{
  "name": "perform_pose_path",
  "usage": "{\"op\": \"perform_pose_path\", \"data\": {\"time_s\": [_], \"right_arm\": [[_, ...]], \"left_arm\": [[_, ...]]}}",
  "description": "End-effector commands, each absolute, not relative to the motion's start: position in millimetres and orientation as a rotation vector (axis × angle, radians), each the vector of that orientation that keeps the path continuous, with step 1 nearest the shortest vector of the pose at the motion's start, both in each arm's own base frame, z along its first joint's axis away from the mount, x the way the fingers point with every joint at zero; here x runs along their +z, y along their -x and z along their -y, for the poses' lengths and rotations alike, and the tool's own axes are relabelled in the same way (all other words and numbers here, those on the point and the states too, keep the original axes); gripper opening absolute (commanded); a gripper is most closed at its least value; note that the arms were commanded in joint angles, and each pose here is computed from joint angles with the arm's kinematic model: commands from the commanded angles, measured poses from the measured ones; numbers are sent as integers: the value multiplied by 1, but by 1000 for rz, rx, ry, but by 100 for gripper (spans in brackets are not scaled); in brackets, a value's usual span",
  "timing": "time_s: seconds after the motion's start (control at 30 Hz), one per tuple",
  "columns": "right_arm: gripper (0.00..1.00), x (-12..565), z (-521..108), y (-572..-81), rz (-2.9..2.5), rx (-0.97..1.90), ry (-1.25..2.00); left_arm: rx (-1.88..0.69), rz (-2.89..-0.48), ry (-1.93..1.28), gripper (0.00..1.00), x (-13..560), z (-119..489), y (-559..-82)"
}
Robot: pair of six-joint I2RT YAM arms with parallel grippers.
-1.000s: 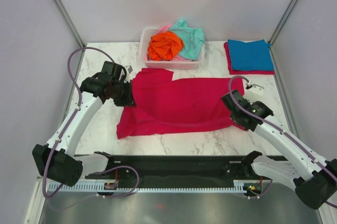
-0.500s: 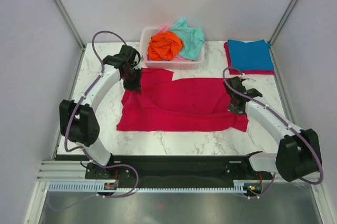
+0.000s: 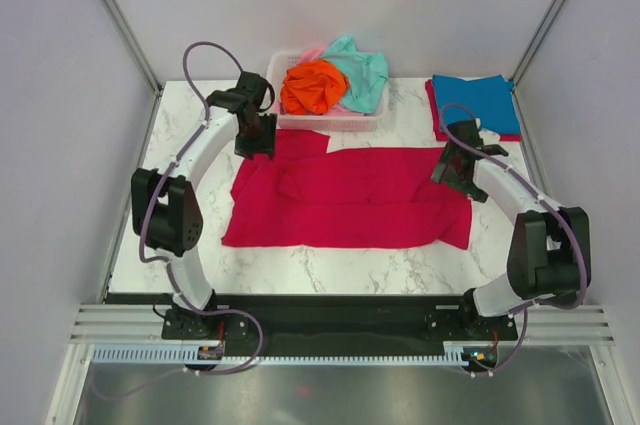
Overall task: Fold and stack the t-shirts
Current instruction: Fold the tshirt
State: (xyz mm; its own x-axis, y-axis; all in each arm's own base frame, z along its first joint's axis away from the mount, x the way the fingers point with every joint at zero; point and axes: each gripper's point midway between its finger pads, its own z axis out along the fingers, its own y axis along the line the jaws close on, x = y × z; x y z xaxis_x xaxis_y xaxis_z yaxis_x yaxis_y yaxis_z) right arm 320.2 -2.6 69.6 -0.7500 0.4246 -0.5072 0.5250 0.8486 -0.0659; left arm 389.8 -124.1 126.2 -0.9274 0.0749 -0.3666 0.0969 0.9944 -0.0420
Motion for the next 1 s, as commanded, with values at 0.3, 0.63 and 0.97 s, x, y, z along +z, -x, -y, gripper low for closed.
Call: {"op": "perform_pose_path", "data": {"time_s": [0.3, 0.63, 0.97], "right_arm": [[98, 85, 15, -261, -2298, 169, -1047], [78, 21, 6, -207, -2233, 226, -1343], [40, 15, 21, -208, -2208, 133, -1349]], "left_arm": [[-582, -2281, 587, 63, 155, 106, -267], [-577, -2182, 860, 67, 85, 81, -220], [-465, -2168, 953, 70, 56, 63, -214]]}}
